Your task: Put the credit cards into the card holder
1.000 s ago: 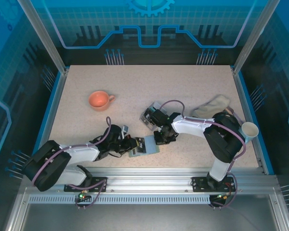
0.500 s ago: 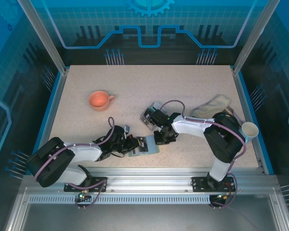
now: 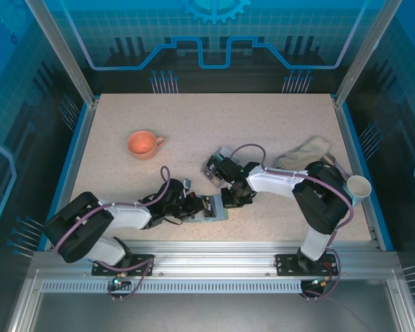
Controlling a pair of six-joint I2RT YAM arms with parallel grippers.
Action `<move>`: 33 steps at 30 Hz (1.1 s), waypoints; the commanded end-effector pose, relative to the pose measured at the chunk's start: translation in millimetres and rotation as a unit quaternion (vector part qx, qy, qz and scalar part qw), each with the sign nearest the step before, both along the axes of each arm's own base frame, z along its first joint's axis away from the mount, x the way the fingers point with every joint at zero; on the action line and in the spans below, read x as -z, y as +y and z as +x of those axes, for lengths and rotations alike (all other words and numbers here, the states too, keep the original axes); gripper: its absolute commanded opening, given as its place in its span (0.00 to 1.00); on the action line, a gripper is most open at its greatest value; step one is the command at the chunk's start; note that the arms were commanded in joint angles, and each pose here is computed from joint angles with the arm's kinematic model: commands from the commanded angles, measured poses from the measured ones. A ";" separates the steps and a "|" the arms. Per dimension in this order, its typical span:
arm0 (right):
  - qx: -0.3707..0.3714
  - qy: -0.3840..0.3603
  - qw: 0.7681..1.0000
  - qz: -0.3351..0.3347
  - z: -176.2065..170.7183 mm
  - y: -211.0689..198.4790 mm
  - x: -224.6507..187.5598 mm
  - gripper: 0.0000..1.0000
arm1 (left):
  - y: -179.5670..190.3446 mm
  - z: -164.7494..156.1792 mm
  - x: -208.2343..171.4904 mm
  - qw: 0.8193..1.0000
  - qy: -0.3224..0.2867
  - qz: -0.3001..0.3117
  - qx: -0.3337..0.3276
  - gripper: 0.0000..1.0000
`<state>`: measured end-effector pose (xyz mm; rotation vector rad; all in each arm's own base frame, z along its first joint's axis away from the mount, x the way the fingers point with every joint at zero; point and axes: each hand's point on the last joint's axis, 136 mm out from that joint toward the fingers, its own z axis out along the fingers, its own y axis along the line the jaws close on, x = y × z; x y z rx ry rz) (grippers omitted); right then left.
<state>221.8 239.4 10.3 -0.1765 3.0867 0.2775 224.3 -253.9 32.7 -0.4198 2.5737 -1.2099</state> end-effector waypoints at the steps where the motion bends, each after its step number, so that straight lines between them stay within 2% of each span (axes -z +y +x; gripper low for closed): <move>1: -0.002 0.044 0.999 -0.009 -21.0 0.8 33.6 0.06 | -5.1 1.8 5.4 1.000 0.008 0.008 0.000 0.02; 12: 0.006 0.042 0.999 -0.006 -21.8 -0.1 31.6 0.06 | -25.4 4.8 6.4 1.000 0.013 0.003 0.025 0.07; 21: 0.001 0.038 0.999 -0.020 -16.8 -7.3 31.5 0.06 | -18.0 -6.3 10.1 0.997 0.027 0.044 0.062 0.00; 33: -0.008 0.036 0.999 -0.023 -13.6 -6.6 30.1 0.05 | -7.1 -5.8 10.4 0.995 0.057 0.023 0.080 0.00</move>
